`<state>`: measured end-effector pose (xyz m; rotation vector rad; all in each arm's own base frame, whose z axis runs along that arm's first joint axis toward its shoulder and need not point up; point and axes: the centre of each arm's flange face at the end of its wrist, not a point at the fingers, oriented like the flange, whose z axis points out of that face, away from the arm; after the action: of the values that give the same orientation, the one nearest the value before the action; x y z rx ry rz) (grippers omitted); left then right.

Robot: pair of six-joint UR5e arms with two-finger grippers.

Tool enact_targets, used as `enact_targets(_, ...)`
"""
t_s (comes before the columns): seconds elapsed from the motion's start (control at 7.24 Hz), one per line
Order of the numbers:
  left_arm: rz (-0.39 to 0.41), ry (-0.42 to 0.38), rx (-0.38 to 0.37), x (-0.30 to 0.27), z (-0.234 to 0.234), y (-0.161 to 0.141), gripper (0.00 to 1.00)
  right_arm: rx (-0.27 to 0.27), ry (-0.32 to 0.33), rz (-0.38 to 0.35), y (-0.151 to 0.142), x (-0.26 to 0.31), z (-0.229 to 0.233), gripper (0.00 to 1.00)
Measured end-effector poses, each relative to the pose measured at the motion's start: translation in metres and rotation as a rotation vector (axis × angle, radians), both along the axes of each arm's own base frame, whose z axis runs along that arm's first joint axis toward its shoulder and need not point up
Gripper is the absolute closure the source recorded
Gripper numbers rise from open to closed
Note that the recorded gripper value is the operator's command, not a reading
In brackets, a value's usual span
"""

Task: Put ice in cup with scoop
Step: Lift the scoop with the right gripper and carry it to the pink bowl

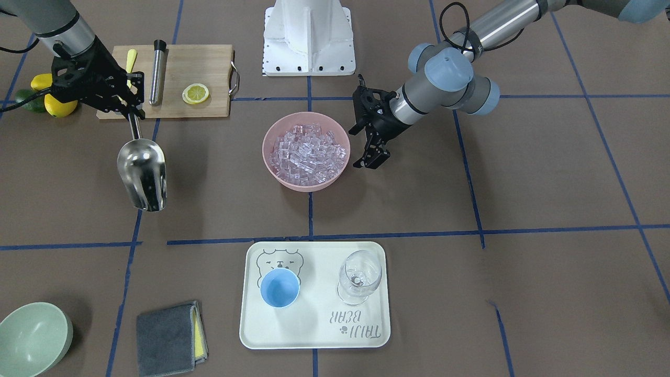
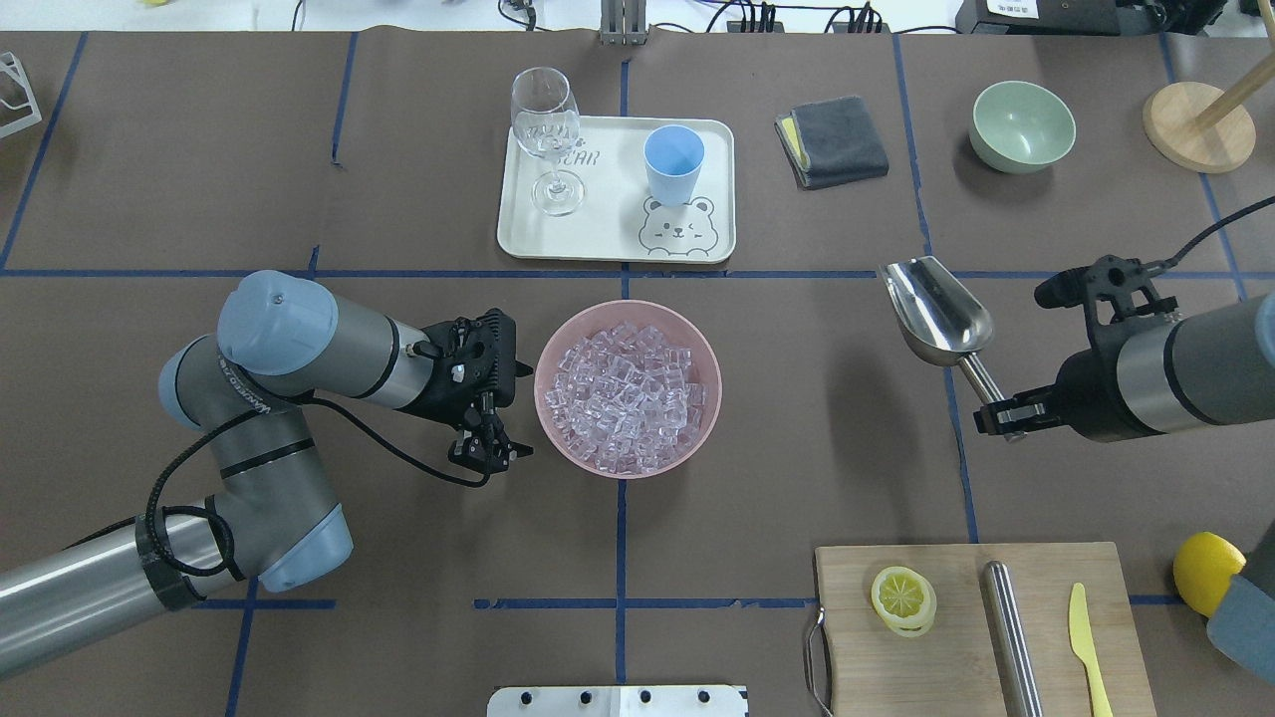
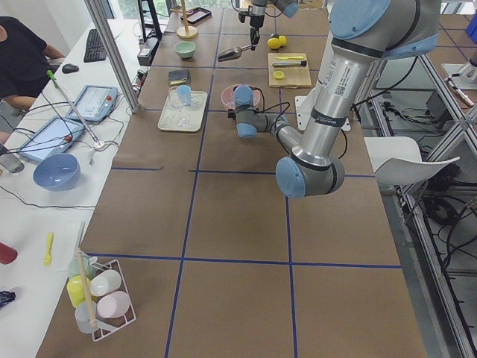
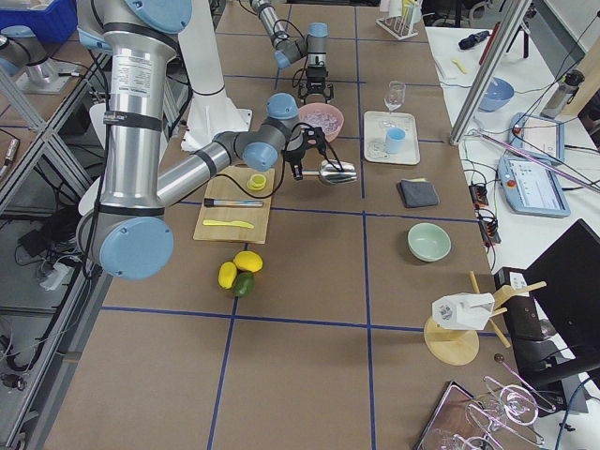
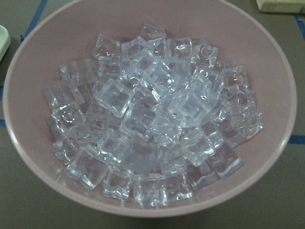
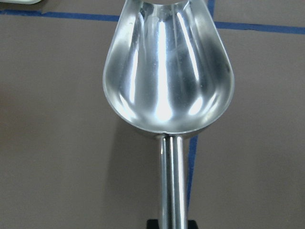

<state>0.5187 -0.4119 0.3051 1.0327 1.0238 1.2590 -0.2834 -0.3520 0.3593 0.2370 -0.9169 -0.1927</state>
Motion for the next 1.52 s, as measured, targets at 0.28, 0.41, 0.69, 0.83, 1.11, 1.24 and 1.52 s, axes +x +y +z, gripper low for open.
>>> enact_targets(0.28, -0.001, -0.004, -0.001, 0.0, 0.002, -0.001, 0.0, 0.08, 0.031, -0.099, -0.017, -0.02, -0.076, 1.0)
enact_targets(0.41, -0.002, -0.004, -0.001, 0.0, 0.002, -0.001, 0.0, 0.113, 0.071, -0.149, -0.022, -0.027, -0.11, 1.0)
enact_targets(0.69, -0.002, -0.005, -0.001, 0.0, 0.002, -0.001, 0.0, 0.182, 0.183, -0.296, -0.022, -0.034, -0.164, 1.0)
enact_targets(0.83, -0.002, -0.006, -0.003, 0.0, 0.003, -0.001, 0.0, 0.195, 0.241, -0.368, -0.013, -0.041, -0.181, 1.0)
enact_targets(1.11, -0.001, -0.013, -0.007, 0.002, 0.008, -0.002, 0.0, 0.221, 0.326, -0.463, 0.009, -0.067, -0.195, 1.0)
enact_targets(1.24, -0.002, -0.016, -0.008, 0.002, 0.009, -0.003, 0.0, 0.271, 0.351, -0.507, 0.02, -0.081, -0.201, 1.0)
enact_targets(1.52, -0.003, -0.018, -0.009, 0.002, 0.011, -0.004, 0.0, 0.401, 0.387, -0.6, 0.031, -0.104, -0.216, 1.0)
